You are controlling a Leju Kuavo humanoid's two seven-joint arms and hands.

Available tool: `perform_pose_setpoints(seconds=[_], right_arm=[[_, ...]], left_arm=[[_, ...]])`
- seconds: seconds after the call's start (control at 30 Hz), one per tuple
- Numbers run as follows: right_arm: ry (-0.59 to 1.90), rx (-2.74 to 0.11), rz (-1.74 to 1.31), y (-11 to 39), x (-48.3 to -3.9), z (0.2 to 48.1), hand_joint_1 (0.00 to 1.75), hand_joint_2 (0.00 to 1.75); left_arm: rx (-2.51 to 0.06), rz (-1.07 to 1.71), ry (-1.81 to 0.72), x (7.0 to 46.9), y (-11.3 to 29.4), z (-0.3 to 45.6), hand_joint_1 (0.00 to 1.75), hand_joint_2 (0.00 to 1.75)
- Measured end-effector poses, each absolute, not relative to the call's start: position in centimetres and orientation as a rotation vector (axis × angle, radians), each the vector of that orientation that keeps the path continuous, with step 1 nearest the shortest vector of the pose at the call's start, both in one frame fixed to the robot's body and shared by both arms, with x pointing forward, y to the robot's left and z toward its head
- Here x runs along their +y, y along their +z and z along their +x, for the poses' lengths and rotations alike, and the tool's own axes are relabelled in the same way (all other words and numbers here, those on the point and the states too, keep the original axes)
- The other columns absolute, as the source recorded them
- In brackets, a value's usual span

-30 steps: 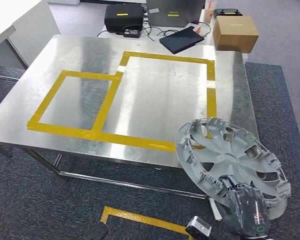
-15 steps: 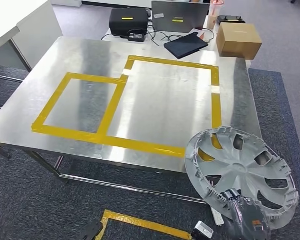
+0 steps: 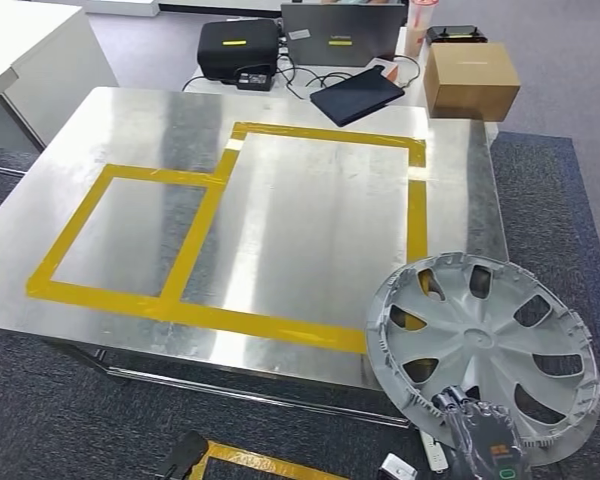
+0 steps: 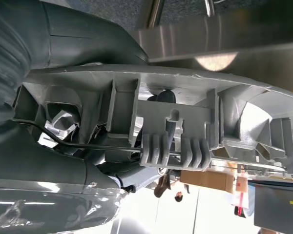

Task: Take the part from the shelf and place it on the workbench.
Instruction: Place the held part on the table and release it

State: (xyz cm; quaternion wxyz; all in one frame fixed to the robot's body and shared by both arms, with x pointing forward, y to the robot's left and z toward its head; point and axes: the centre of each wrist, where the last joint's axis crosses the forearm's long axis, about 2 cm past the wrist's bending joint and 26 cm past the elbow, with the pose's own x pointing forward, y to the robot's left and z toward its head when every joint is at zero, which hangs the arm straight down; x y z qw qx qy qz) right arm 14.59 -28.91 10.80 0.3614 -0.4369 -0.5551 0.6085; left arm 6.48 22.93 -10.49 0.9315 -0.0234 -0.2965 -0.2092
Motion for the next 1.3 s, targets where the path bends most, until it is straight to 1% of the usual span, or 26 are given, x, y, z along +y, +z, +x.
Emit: perform_pose_setpoints(seconds=[0.37, 0.8, 0.97, 1.3], right_arm=[[1.647, -1.418, -1.078, 10.1, -28.7, 15.3, 1.75, 1.75], [1.800, -1.448, -0.955, 8.7, -29.1, 19.4, 1.75, 1.75], [1.817, -1.522, -0.905, 8.1, -26.8, 21.5, 1.75, 1.75], [1.824, -1.721, -0.786, 8.1, -19.0, 24.7, 1.75, 1.75]], left_arm=[[-0.592, -0.048, -0.416, 23.1, -10.6, 5.8, 0.00, 1.75], [-0.605, -0.052, -0.431, 23.2, -10.4, 7.0, 0.00, 1.75], [-0.609, -0.057, -0.452, 23.0, -10.4, 7.4, 0.00, 1.75], [-0.622, -0.061, -0.496, 22.5, -10.1, 8.2, 0.00, 1.75]])
